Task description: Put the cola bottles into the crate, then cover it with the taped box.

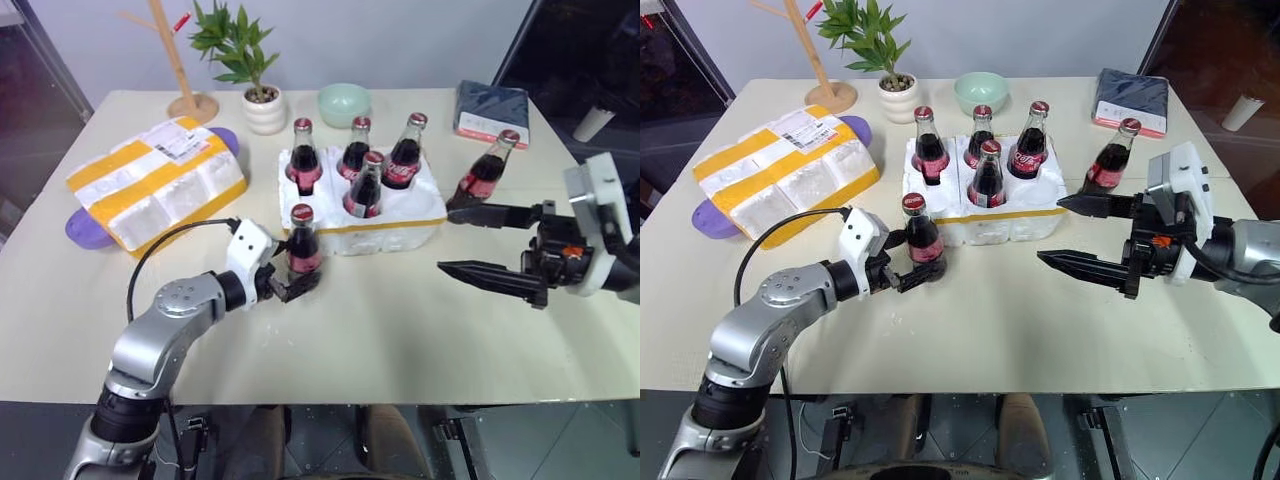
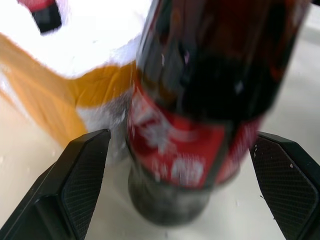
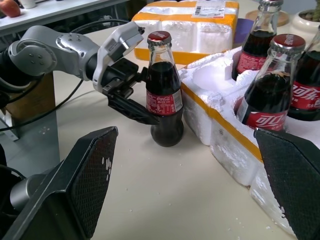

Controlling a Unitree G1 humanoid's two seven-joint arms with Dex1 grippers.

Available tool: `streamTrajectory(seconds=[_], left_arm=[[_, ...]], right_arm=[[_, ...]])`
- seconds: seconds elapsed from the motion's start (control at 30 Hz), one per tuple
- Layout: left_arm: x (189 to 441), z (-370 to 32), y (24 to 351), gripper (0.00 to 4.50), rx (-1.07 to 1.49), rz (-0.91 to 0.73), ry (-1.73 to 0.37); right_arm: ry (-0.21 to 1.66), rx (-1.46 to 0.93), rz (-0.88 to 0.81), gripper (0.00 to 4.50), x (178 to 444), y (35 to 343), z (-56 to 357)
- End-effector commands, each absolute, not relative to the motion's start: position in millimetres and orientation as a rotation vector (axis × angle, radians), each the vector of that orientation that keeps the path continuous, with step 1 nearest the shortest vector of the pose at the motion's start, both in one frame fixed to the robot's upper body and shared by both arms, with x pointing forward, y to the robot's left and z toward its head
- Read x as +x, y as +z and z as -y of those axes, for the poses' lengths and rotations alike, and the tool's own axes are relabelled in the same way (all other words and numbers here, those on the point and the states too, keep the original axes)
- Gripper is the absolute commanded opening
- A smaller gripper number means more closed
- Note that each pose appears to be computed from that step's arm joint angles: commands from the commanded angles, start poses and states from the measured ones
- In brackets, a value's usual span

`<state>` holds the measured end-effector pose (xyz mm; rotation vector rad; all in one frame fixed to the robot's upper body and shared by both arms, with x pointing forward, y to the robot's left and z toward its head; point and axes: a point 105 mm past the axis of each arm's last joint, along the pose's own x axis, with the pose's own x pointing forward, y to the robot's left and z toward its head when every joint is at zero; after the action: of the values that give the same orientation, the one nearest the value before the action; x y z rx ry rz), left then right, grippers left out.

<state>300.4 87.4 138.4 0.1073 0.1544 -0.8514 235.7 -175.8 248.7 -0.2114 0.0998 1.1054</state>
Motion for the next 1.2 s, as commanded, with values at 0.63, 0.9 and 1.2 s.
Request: streamTrajectory(seconds=[0.63,0.9,1.2], left_arm=[[263,-126,200,2.75,-0.040,-0.111,-1.126],[295,-143,277,2.75,-0.130,0.017,-1.176],[359,-108,274,2.75,0.059,0.125,-1.127]], right_arm=[[1.109,-0.199,-0.054,4.50,231,251,172],[1.106,-0.192,-0.051,4.50,235,247,171],[1.092,-0.198,-0.019,4.50,235,255,170]])
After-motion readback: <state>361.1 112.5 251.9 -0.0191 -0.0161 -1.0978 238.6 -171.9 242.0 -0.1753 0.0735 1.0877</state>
